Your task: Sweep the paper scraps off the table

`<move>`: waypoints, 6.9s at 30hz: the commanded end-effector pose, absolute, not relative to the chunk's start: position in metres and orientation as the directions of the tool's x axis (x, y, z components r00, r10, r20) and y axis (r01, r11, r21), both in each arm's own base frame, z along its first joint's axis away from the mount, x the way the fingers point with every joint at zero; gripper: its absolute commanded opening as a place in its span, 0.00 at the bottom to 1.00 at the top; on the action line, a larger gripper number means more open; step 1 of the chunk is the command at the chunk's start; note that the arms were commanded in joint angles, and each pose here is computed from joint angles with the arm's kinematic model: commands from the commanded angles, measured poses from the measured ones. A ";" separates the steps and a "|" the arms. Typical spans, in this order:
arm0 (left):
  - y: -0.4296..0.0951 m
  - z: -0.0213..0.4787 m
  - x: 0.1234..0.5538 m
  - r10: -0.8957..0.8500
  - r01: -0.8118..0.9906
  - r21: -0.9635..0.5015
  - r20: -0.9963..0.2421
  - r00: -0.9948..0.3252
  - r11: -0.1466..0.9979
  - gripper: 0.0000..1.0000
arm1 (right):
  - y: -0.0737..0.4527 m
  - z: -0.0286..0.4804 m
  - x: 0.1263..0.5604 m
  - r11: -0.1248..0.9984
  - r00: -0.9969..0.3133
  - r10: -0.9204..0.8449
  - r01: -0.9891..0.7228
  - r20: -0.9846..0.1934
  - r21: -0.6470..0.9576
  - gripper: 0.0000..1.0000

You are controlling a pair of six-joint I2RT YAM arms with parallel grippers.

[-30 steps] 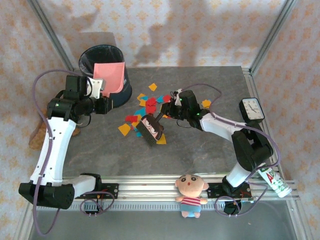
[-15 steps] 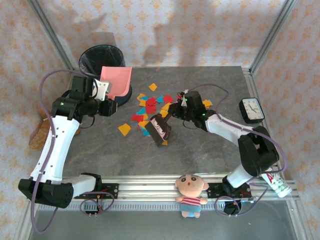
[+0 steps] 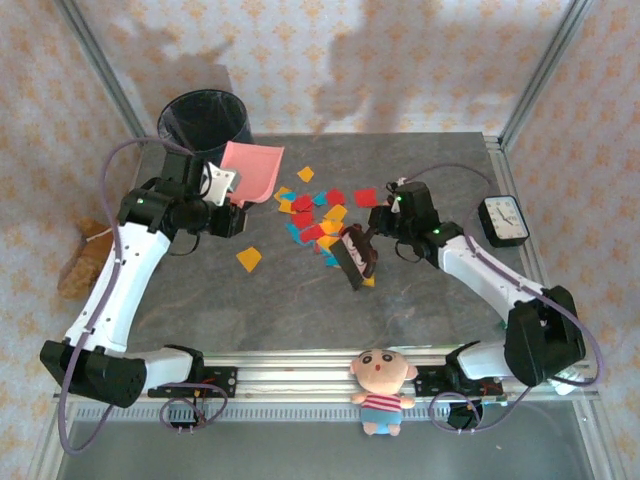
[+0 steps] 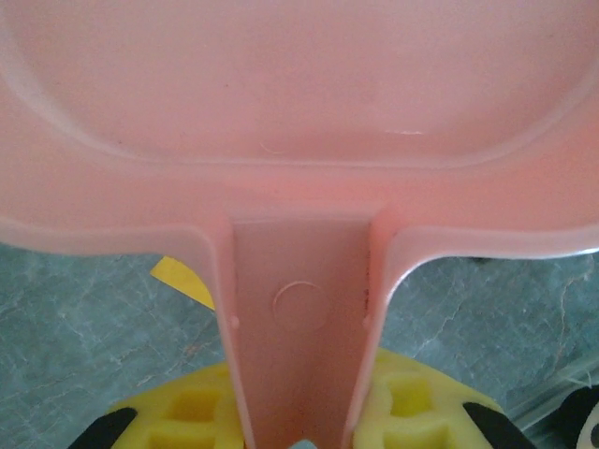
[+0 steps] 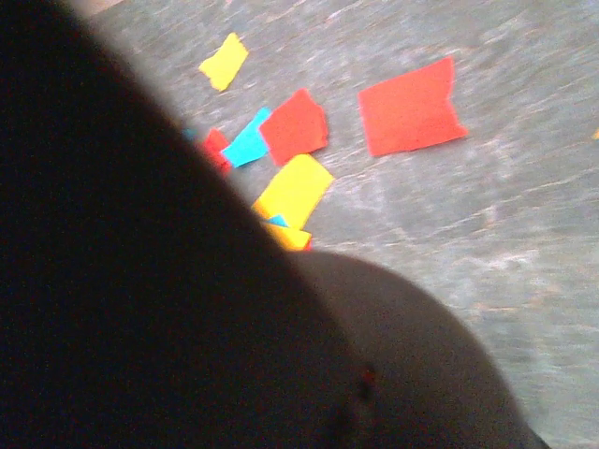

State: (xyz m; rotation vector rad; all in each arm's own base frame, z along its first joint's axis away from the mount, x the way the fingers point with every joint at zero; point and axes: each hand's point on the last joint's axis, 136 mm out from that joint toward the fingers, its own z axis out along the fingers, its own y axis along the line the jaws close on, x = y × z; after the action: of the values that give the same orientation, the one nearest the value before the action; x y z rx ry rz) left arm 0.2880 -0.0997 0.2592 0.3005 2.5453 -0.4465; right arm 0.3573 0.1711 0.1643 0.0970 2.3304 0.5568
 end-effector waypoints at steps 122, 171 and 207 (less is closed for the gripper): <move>-0.214 0.057 0.252 0.725 0.734 -0.006 0.164 -0.669 0.679 0.00 | 0.101 0.207 0.365 1.000 -0.521 -0.006 0.022 -0.853 -0.021 0.00; -0.209 0.056 0.277 0.713 0.723 0.013 0.151 -0.685 0.691 0.00 | 0.113 0.259 0.367 0.998 -0.369 0.057 0.034 -0.928 0.048 0.00; -0.234 0.051 0.285 0.753 0.752 -0.077 0.156 -0.640 0.655 0.00 | 0.188 0.186 0.337 0.903 -0.594 -0.223 -0.424 -0.773 0.066 0.00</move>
State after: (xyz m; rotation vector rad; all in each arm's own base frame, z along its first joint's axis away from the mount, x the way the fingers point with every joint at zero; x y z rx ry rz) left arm 0.2958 -0.2368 0.0483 1.3234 2.9836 0.0222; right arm 0.3590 0.1844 0.1974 -0.3836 2.1693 0.2652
